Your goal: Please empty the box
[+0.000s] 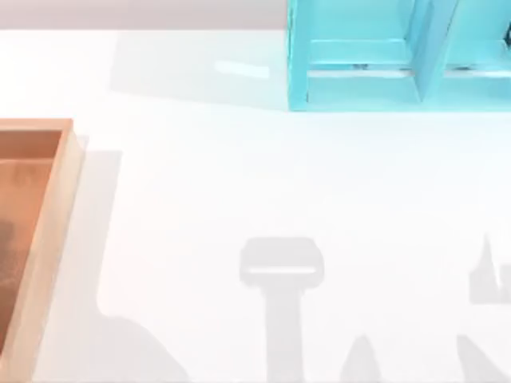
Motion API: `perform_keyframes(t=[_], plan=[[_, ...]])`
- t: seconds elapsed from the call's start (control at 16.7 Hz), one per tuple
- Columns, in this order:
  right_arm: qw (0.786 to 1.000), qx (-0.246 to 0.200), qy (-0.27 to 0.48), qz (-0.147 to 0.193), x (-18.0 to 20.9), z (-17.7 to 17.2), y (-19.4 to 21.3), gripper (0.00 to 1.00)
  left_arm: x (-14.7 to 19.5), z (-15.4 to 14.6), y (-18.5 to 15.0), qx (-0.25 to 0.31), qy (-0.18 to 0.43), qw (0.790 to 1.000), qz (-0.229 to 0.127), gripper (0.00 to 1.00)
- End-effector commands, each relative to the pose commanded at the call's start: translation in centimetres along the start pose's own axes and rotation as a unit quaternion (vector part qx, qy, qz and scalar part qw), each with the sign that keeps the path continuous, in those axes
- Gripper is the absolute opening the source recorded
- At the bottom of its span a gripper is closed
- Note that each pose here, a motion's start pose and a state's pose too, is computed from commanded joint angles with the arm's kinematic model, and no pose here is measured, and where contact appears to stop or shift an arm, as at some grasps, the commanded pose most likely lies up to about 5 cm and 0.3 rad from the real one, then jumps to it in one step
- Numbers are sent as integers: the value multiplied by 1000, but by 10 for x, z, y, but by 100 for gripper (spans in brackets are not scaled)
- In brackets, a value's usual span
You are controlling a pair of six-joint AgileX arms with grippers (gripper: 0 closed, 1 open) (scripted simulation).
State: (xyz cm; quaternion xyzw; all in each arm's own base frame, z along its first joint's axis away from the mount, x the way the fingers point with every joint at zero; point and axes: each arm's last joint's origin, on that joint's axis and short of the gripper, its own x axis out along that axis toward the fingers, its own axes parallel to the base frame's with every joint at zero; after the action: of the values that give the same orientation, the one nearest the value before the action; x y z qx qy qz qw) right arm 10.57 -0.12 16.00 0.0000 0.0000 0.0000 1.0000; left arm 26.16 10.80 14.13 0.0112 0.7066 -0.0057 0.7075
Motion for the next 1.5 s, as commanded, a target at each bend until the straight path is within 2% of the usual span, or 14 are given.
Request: perform_keyframes(t=[0.54, 1.2, 1.5], plan=[[1000, 0, 0, 0, 0, 0, 0, 100, 0, 0, 0, 0, 0, 1000, 0, 2], [1000, 0, 0, 0, 0, 0, 0, 100, -5, 2, 0, 1, -2, 1000, 1, 0], [1000, 0, 0, 0, 0, 0, 0, 100, -56, 10, 4, 3, 1, 1000, -1, 0]])
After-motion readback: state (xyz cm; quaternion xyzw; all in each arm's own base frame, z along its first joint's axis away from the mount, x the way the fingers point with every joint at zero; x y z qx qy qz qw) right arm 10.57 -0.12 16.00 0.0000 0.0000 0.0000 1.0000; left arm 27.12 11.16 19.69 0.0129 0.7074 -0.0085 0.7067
